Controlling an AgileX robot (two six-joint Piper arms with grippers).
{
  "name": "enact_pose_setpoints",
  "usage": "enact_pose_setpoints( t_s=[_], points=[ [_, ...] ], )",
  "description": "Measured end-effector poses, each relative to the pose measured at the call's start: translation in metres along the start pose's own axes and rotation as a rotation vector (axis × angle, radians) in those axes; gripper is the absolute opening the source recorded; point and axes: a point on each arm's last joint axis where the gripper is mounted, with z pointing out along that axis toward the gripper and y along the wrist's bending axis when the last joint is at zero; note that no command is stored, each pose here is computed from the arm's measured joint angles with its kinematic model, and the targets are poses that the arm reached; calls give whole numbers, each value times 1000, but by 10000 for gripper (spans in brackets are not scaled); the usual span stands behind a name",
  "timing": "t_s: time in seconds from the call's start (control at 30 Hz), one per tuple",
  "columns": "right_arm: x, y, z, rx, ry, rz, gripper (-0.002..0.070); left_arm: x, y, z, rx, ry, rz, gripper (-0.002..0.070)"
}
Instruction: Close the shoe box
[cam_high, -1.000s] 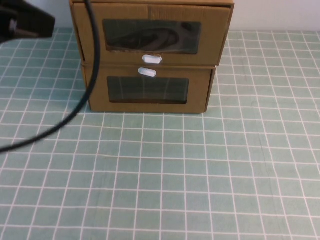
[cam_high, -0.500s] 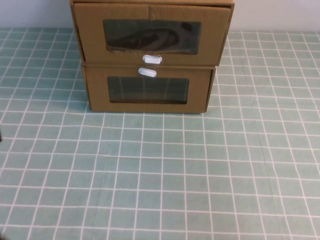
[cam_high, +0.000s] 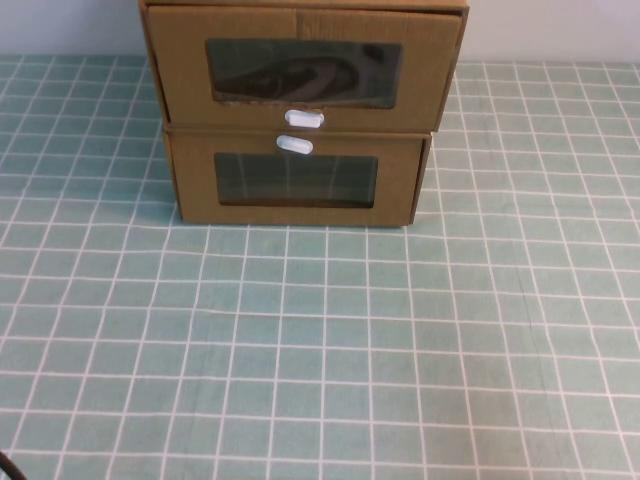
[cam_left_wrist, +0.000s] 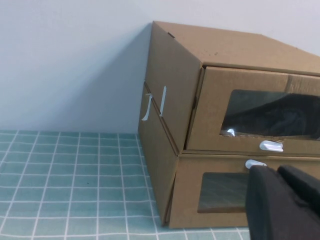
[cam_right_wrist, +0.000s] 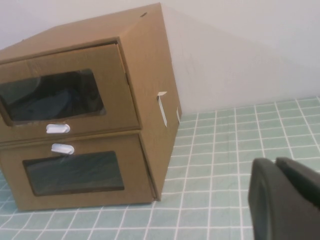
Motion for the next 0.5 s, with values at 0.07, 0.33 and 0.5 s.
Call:
enact_pose_setpoints(
  t_s=[0.07, 0.33, 0.5],
  points=[
    [0, 0, 0, 1, -5, 2, -14, 1, 0, 0, -2, 0, -1, -3],
    [0, 0, 0, 1, -5, 4, -14, 1, 0, 0, -3, -1, -2, -3],
    [0, 0, 0, 0, -3, 4, -14, 1, 0, 0, -3, -1, -2, -3]
  ],
)
